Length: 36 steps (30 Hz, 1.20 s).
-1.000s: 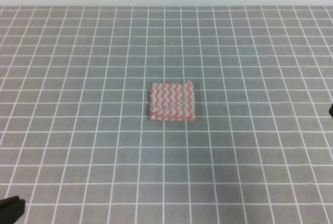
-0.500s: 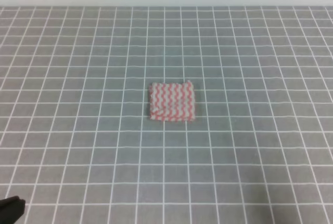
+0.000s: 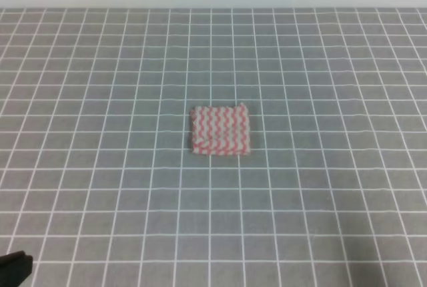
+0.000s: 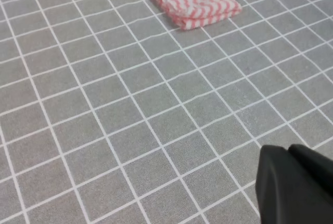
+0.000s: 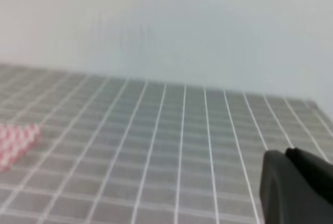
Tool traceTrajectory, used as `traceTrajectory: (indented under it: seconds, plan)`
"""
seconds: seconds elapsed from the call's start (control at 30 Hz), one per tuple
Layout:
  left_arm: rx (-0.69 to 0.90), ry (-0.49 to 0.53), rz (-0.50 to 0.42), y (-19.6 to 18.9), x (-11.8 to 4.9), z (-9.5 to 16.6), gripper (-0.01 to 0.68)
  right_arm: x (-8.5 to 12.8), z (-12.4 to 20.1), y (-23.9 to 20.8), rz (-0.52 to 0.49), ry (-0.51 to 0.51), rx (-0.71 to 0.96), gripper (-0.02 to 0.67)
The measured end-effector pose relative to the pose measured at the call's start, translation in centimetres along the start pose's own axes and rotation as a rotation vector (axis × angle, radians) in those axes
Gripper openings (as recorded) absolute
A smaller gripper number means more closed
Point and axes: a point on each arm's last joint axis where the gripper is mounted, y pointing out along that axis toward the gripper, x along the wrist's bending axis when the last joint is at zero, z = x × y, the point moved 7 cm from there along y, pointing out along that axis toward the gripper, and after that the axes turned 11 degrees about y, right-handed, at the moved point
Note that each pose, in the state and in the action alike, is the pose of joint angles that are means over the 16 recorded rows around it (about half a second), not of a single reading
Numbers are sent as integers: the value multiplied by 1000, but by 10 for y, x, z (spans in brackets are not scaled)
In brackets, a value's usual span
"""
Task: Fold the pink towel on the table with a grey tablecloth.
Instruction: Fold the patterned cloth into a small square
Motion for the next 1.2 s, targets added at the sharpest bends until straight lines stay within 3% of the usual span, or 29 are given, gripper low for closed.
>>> traceTrajectory:
  seconds: [0.4, 0.9, 1.2]
  plan:
    - [0, 0, 0, 0, 0, 0, 0, -7, 20, 0, 24, 61, 78, -17]
    - [1, 0, 0, 0, 0, 0, 0, -6, 32, -1, -2, -84, 144, -16]
    - [1, 0, 0, 1, 0, -1, 0, -6, 32, -1, -3, -97, 145, -16]
